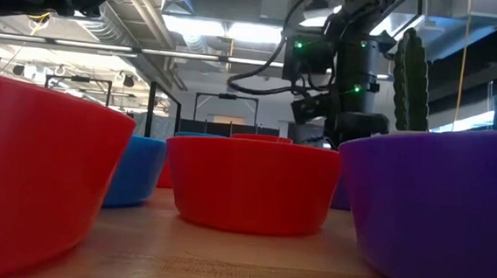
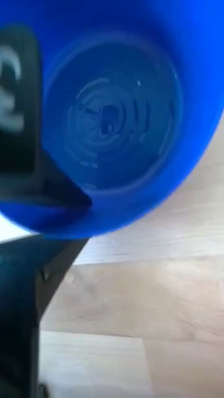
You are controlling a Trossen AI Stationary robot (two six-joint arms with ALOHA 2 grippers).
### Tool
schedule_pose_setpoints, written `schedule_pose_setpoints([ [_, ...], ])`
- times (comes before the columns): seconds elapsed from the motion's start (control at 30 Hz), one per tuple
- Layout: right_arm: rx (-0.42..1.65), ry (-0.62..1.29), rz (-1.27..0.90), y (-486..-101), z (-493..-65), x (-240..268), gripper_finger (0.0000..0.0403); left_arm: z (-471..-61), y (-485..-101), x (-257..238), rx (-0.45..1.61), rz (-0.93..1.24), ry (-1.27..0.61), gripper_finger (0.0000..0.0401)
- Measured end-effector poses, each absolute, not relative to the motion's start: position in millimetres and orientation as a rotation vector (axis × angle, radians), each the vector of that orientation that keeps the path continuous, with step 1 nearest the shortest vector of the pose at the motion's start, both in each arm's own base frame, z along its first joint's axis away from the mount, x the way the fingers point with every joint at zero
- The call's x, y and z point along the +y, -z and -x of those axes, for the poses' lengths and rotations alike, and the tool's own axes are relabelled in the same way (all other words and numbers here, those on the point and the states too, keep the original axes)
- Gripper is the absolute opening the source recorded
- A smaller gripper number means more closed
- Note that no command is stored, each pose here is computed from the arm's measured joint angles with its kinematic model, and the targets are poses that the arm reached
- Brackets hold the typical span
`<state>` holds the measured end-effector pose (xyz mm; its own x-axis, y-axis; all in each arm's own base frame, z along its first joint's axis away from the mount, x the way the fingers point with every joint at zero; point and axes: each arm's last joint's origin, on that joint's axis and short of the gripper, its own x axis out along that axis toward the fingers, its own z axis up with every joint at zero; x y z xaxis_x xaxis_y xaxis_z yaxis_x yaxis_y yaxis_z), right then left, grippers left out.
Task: Pick & Place Mini bowls
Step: Put the purple bowl on the shelf
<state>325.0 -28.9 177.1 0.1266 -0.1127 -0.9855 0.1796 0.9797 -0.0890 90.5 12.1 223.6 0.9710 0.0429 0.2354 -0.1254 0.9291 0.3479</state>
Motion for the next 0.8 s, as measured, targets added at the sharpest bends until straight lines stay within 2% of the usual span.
schedule_pose_setpoints([
  [0.07, 1.421, 0.201, -0.068, -179.1, -324.8, -30.7, 0.0014, -90.4, -223.6, 12.1, -0.227, -0.37, -0.087, 0.0007],
  [0.27, 1.418, 0.214, -0.063, -178.7, -325.0, -35.5, 0.0027, -90.4, -223.6, 12.1, -0.227, -0.37, -0.087, 0.0003],
  [0.4, 1.394, 0.199, -0.05, -186.9, -330.4, -36.0, 0.0009, -90.4, -223.6, 12.1, -0.227, -0.37, -0.087, 0.0006],
  [0.6, 1.229, 0.155, 0.003, -221.0, -342.7, -35.7, 0.0009, -90.4, -223.6, 12.1, -0.227, -0.37, -0.087, 0.0007],
  [0.8, 1.021, 0.103, -0.015, -269.5, -325.3, -32.3, 0.0005, -90.5, -223.5, 12.1, -0.225, -0.369, -0.087, 0.0002],
])
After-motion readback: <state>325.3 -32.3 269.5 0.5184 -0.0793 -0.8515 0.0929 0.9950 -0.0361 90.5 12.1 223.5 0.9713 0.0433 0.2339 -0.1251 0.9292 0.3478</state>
